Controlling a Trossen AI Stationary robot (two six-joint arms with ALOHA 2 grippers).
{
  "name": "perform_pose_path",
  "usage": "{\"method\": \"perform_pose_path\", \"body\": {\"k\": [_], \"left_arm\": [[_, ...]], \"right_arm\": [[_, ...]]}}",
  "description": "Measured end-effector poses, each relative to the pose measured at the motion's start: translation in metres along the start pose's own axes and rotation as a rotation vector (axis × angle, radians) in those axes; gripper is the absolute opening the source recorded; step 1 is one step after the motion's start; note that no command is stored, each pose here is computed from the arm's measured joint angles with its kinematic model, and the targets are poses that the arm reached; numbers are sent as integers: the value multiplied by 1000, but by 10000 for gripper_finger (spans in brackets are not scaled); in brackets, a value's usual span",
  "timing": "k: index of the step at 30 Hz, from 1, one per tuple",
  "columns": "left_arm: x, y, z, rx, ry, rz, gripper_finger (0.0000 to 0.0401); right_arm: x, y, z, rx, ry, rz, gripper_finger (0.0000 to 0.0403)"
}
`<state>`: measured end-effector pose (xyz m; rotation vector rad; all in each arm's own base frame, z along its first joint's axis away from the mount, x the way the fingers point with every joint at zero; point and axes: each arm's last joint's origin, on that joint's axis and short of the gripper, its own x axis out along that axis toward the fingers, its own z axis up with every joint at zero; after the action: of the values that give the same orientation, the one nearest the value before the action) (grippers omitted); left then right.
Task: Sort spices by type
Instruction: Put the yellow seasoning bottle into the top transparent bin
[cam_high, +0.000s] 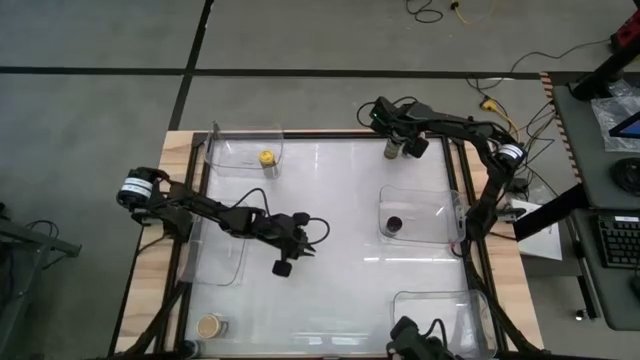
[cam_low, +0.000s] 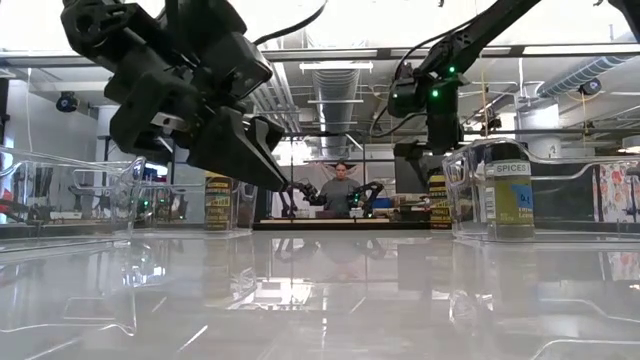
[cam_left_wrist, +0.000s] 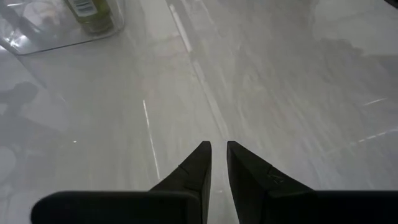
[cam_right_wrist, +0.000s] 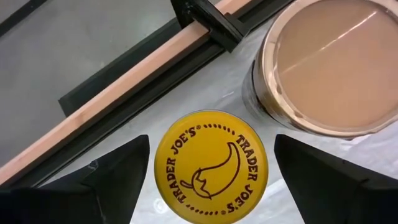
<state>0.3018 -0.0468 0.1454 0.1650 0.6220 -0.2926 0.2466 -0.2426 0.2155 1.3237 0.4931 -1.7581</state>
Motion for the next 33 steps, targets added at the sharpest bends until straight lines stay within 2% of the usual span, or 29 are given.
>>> {"method": "perform_pose_path", "body": {"k": [7, 18, 22, 25, 28, 33], "left_arm": [[0, -1, 0, -3, -1, -10, 36], [0, -1, 2, 0, -26, -8, 36], [-1, -2, 2, 2, -16, -11, 36], [-6, -2, 3, 3, -4, -13, 36], [-15, -2, 7, 14, 4, -14, 36], [-38, -2, 18, 38, -23, 12, 36]], "right_arm": [[0, 0, 0, 1, -8, -1, 310], [-2, 0, -4, -41, -7, -2, 234], [-6, -1, -8, -84, -21, -12, 227], [-20, 4, -9, -209, -33, 12, 232], [-49, 11, -16, -356, -73, 34, 239], [-99, 26, -53, -578, -103, 189, 228]]}}
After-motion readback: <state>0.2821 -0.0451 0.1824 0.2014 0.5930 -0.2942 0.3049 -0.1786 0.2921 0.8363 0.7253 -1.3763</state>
